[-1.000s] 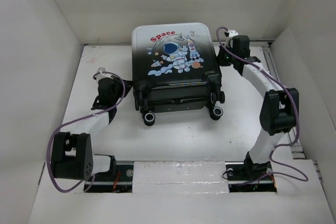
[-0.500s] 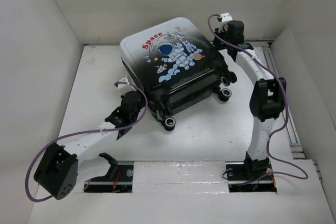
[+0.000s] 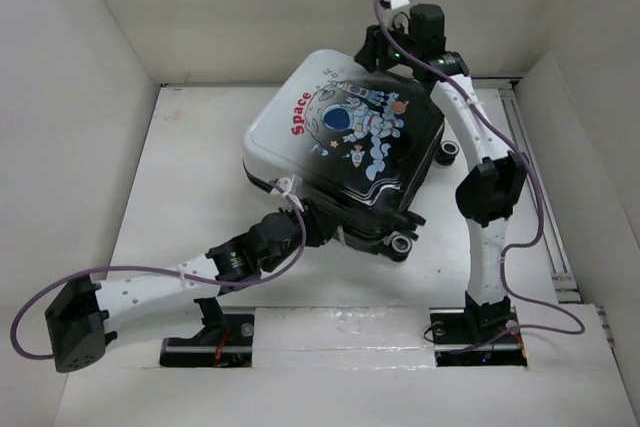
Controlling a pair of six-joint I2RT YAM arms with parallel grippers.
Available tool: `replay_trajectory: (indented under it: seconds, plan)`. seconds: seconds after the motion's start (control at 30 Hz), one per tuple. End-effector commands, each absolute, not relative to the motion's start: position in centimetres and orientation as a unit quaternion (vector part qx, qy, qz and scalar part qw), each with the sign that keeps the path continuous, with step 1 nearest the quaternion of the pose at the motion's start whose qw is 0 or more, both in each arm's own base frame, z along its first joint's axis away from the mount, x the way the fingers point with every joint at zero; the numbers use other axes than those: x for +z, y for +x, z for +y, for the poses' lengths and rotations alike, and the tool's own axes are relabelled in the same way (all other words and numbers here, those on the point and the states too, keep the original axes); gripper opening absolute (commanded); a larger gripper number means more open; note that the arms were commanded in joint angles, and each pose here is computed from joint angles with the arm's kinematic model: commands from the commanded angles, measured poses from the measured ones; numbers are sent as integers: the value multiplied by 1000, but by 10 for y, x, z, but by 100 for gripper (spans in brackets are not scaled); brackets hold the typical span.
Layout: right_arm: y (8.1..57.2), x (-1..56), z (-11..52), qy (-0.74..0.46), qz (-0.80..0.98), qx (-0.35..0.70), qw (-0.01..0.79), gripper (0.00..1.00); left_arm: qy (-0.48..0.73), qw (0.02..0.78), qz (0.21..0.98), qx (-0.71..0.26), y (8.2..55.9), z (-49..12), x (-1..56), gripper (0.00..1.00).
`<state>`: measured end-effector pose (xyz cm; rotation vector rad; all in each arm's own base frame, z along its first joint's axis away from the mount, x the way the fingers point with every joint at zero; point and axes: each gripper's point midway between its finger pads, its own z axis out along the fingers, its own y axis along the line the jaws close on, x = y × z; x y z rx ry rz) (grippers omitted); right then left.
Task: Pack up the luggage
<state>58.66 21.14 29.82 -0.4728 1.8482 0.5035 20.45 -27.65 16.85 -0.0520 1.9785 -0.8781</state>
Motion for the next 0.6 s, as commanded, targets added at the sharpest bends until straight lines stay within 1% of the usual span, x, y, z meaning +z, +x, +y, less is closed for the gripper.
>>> replay_trajectory:
  seconds: [0.0, 0.03, 0.07, 0.1, 0.13, 0.17, 0.2, 0.23, 0.27, 0.3, 0.33, 0.37, 0.4, 0.43, 0.47, 0.5, 0.53, 0.57]
  plan:
    - [534, 342, 274, -258, 752, 318, 517, 53, -24, 458, 730, -507, 182, -302, 243, 21]
    - [532, 359, 267, -257, 741, 315, 534, 55, -36, 468, 724, -506, 184, -295, 250, 21]
    - [527, 365, 265, -257, 740, 315, 536, 55, -37, 471, 718, -511, 183, -293, 255, 21]
    - [524, 379, 263, -258, 728, 311, 554, 55, -46, 479, 715, -508, 185, -288, 258, 22]
    - [519, 368, 261, -256, 735, 311, 545, 55, -43, 487, 713, -503, 186, -284, 260, 24]
    - [496, 406, 255, -257, 712, 314, 573, 55, -46, 491, 711, -502, 186, -281, 263, 24]
    - [484, 417, 251, -259, 702, 313, 585, 55, -47, 499, 705, -501, 185, -275, 268, 25]
    - [476, 392, 249, -250, 717, 304, 576, 55, -52, 504, 699, -504, 186, -273, 275, 28]
    - [461, 394, 246, -248, 712, 300, 585, 55, -49, 507, 699, -502, 186, -273, 275, 30]
    - [414, 440, 234, -251, 672, 296, 630, 53, -41, 506, 703, -498, 185, -274, 272, 30]
    - [395, 449, 233, -239, 654, 284, 659, 50, -37, 504, 700, -504, 183, -275, 277, 30]
    - [377, 393, 228, -233, 690, 276, 628, 46, -30, 502, 704, -501, 182, -276, 274, 30]
    - [325, 425, 210, -214, 656, 289, 664, 33, -26, 500, 704, -503, 180, -278, 274, 30]
    - [301, 416, 204, -200, 654, 298, 666, 26, -21, 495, 710, -501, 178, -278, 266, 30]
    - [278, 362, 211, -193, 679, 304, 640, 20, -16, 492, 706, -510, 175, -281, 269, 30]
    - [254, 350, 209, -187, 673, 319, 641, 14, -10, 486, 711, -508, 173, -282, 262, 30]
    - [216, 368, 195, -163, 634, 356, 667, 11, 0, 487, 708, -512, 171, -283, 261, 30]
    - [195, 347, 198, -166, 646, 369, 647, 9, 6, 485, 700, -524, 168, -286, 266, 30]
